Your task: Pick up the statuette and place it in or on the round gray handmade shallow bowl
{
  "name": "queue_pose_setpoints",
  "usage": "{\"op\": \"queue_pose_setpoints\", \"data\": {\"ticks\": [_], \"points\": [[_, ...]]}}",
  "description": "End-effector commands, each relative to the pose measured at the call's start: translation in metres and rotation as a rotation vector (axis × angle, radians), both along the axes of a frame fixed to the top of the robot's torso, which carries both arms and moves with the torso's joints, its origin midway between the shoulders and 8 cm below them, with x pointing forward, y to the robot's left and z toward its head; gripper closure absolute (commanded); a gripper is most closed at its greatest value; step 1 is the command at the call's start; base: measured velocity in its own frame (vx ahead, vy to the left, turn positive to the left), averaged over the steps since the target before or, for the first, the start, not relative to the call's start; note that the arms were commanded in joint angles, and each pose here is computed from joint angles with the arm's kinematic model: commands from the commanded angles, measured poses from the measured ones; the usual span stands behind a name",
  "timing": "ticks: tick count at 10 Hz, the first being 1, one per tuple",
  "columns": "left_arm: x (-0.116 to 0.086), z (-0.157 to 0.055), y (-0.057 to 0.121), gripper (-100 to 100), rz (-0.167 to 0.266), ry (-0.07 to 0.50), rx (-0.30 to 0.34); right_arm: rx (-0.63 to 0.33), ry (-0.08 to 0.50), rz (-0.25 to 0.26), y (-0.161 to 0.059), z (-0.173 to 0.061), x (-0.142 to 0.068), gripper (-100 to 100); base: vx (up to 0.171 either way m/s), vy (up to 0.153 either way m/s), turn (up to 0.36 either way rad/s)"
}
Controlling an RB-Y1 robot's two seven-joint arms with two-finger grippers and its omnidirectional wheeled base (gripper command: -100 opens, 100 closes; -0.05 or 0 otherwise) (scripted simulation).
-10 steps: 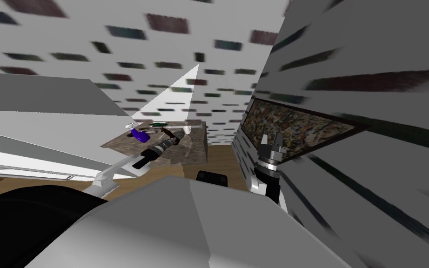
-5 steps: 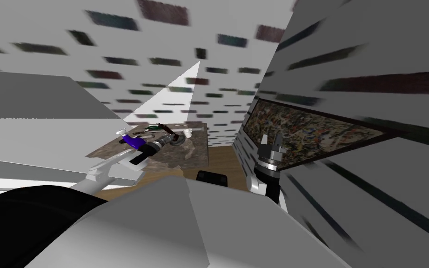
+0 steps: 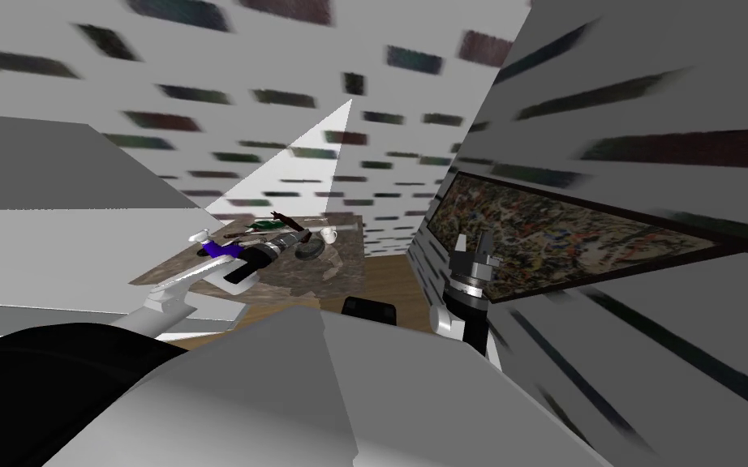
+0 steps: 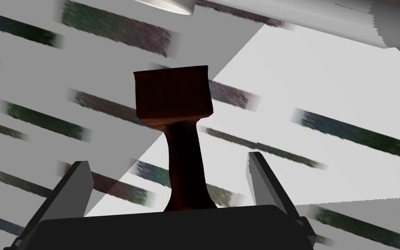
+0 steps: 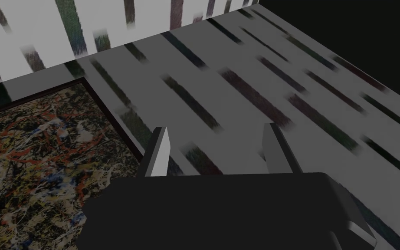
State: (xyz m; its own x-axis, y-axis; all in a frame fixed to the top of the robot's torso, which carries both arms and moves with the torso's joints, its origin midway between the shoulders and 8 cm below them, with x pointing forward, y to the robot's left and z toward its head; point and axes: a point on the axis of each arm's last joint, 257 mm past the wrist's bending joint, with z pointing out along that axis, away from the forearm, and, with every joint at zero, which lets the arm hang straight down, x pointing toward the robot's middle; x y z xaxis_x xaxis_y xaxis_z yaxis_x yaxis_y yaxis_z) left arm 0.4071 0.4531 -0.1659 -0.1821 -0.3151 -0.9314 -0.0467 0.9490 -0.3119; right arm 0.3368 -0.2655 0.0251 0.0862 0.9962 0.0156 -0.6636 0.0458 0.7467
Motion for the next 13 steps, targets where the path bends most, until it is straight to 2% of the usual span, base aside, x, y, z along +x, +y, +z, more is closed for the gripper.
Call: {"op": "queue_pose_setpoints", "data": {"ticks": [1,3,4,5,13], "points": [[0.0,0.0,0.0,-100,0.0,0.0,0.0,0.0,0.0,0.0,0.0,0.0,0.0,0,0.0,0.0,0.0],[0.0,0.0,0.0,-100,0.0,0.0,0.0,0.0,0.0,0.0,0.0,0.0,0.0,0,0.0,0.0,0.0],[0.0,0.0,0.0,0,0.0,0.0,0.0,0.0,0.0,0.0,0.0,0.0,0.0,0,0.0,0.0,0.0],[0.0,0.014,-0.005,-100,-0.011,-0.004,0.004,0.0,0.0,0.0,0.0,0.0,0.0,0,0.023,0.003,0.112],[0.001,0.061,-0.04,-100,-0.076,-0.003,0.01,0.0,0.0,0.0,0.0,0.0,0.0,0,0.035,0.005,0.075]]}}
